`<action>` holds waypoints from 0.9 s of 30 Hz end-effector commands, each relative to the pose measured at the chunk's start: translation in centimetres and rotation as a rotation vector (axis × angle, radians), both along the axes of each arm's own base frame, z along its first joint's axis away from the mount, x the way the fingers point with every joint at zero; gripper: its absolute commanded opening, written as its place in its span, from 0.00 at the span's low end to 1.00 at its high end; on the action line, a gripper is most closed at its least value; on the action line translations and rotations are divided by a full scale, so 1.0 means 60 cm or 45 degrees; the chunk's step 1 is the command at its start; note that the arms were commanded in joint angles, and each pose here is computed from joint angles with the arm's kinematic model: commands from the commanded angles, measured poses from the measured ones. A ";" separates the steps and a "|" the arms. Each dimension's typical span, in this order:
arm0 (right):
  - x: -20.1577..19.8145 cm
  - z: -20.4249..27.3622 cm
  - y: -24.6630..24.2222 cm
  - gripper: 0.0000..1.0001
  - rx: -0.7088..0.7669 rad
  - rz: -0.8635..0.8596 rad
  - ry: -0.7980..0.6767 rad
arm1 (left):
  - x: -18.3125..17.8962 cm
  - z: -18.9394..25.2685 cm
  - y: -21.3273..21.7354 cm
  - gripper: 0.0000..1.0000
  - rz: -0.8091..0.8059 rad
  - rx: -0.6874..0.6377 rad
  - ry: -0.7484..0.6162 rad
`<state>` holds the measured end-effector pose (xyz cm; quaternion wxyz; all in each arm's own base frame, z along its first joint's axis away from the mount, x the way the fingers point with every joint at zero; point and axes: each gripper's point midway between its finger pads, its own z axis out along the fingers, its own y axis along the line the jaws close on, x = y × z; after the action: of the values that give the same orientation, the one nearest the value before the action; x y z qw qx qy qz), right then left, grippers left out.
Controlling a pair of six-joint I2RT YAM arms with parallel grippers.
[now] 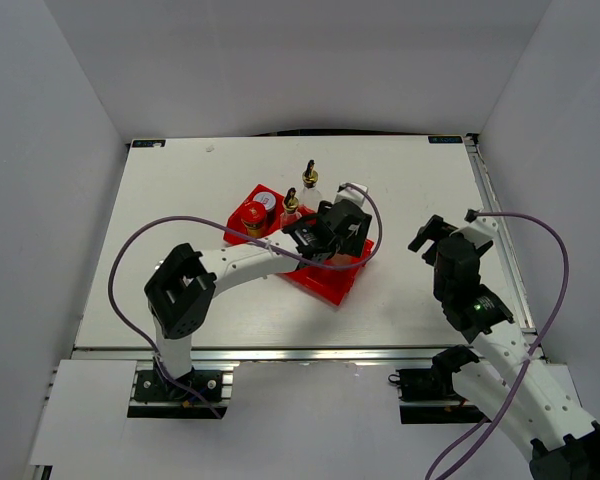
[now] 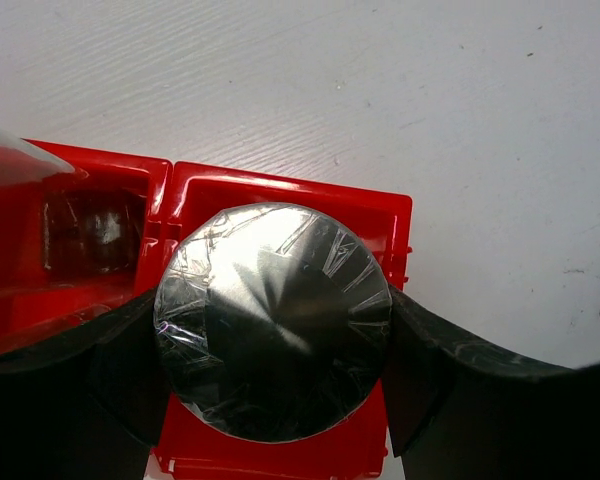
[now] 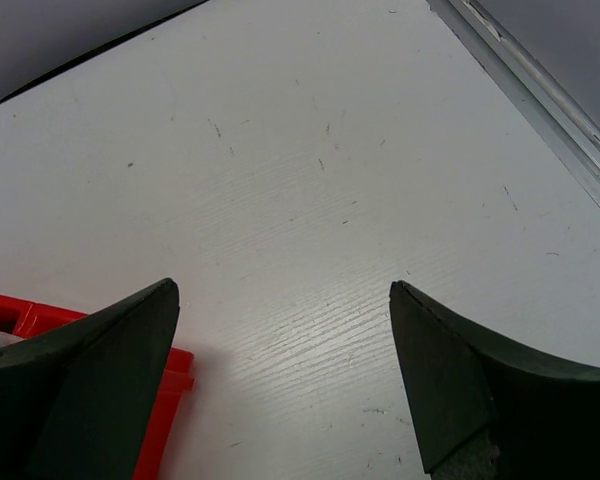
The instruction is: Organize the condiment bottles
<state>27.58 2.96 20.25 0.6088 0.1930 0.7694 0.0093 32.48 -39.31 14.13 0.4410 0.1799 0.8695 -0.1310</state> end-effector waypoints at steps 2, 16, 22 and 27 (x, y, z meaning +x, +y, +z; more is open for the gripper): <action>0.006 0.012 0.002 0.89 -0.010 0.013 -0.023 | 0.027 0.074 -0.024 0.74 0.031 -0.143 -0.131; 0.002 0.017 -0.001 0.89 -0.024 0.014 -0.030 | 0.022 0.105 -0.027 0.98 0.007 -0.193 -0.149; 0.005 0.016 0.007 0.89 -0.031 0.051 -0.018 | 0.013 0.152 -0.034 0.98 -0.026 -0.231 -0.135; 0.004 0.018 0.009 0.89 -0.037 0.070 -0.022 | 0.016 0.189 -0.002 0.98 0.055 -0.168 -0.152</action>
<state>27.55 3.46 19.90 0.6028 0.1660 0.7804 0.0103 33.83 -41.03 19.83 0.4792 0.1611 0.8475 -0.1618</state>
